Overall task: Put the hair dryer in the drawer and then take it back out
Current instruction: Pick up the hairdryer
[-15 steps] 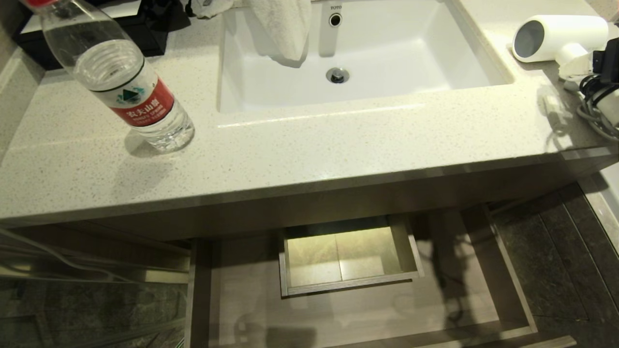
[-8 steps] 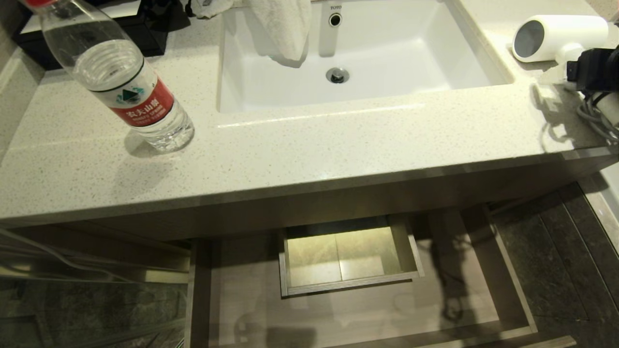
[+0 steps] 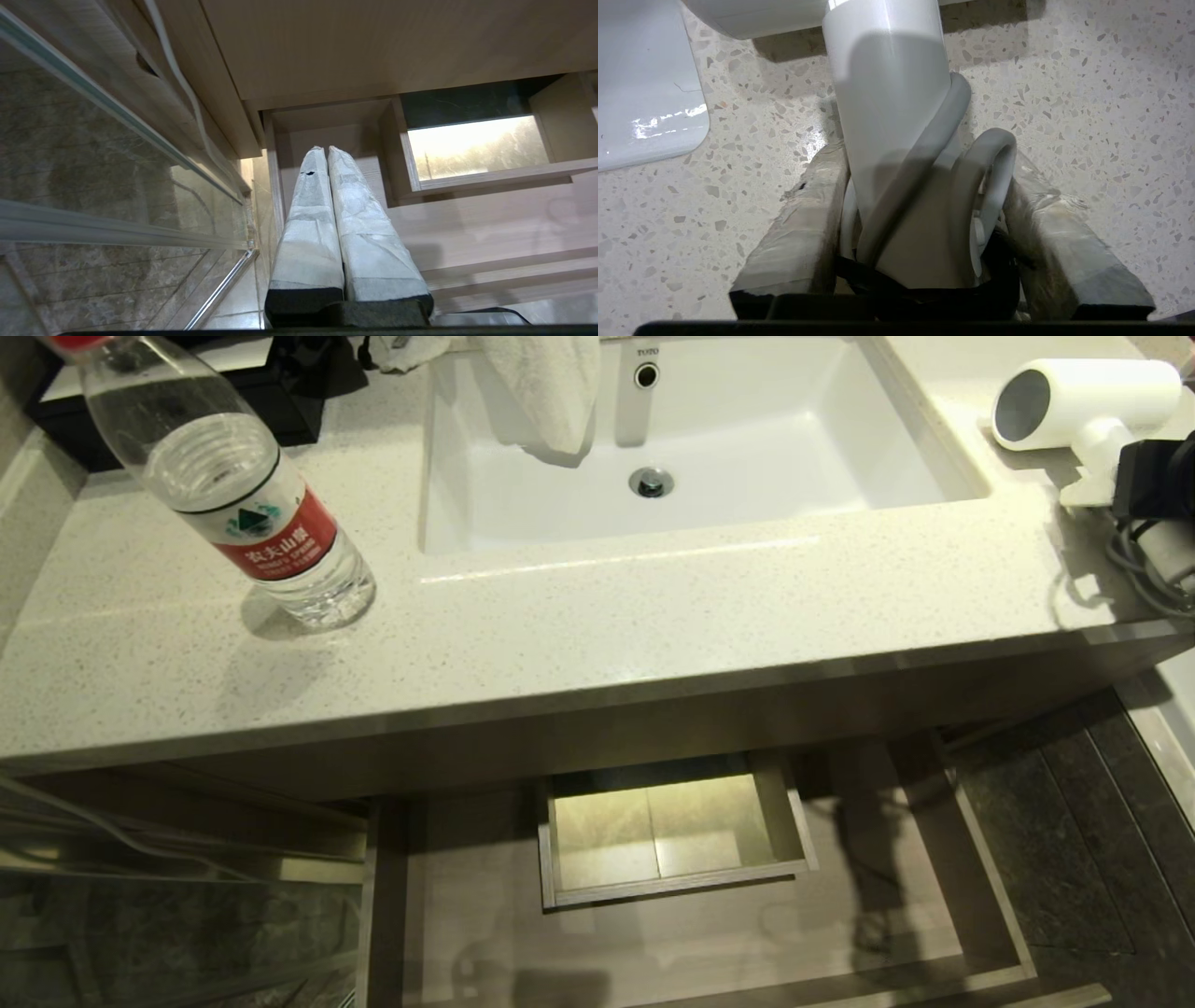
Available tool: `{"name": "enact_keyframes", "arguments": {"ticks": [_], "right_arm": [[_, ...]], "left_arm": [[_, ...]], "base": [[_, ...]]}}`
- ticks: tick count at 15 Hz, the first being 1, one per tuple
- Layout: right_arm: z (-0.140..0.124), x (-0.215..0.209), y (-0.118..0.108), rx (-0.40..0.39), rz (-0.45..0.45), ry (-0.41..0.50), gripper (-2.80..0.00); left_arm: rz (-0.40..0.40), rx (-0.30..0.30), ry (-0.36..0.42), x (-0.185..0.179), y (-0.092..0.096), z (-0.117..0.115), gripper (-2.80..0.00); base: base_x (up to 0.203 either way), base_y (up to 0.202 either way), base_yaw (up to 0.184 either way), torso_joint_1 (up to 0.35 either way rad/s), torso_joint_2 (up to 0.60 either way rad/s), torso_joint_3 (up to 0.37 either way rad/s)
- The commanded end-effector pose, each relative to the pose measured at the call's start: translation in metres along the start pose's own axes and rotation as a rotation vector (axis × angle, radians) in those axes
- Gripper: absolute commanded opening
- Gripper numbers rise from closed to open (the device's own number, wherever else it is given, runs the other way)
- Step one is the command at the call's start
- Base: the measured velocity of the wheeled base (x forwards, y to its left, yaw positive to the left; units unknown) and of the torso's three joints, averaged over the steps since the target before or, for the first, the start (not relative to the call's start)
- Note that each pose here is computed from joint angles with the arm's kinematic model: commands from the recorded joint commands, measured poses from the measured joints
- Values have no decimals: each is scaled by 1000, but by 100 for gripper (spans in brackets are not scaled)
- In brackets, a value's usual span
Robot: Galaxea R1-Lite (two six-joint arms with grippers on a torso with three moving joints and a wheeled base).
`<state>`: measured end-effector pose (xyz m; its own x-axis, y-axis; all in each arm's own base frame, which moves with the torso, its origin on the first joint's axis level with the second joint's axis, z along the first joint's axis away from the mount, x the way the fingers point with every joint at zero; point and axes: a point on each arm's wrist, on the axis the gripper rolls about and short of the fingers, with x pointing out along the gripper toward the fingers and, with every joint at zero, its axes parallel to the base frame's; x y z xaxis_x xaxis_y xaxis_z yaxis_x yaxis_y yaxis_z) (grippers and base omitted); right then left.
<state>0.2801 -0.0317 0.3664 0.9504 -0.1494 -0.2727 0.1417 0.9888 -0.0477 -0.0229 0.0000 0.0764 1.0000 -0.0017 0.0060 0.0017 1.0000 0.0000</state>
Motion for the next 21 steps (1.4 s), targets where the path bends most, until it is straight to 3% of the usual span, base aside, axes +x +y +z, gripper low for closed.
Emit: {"name": "enact_keyframes", "arguments": {"ticks": [1, 6, 11, 18, 21], "right_arm": [[0, -4, -4, 3, -17, -2, -280], [8, -42, -6, -8, -17, -62, -280], [-4, -90, -7, -93, -26, -89, -280], [-11, -119, -8, -96, -36, -62, -280], [-10, -130, -10, -90, -102, -77, -280]], "left_arm": [[0, 0, 0, 0, 0, 0, -280], [0, 0, 1, 0, 0, 0, -280], [0, 0, 1, 0, 0, 0, -280], [0, 0, 0, 0, 0, 0, -280], [0, 0, 1, 0, 0, 0, -280]], "base": [[0, 0, 0, 0, 0, 0], [0, 0, 0, 0, 0, 0], [0, 0, 0, 0, 0, 0], [0, 0, 0, 0, 0, 0], [0, 0, 0, 0, 0, 0]]}}
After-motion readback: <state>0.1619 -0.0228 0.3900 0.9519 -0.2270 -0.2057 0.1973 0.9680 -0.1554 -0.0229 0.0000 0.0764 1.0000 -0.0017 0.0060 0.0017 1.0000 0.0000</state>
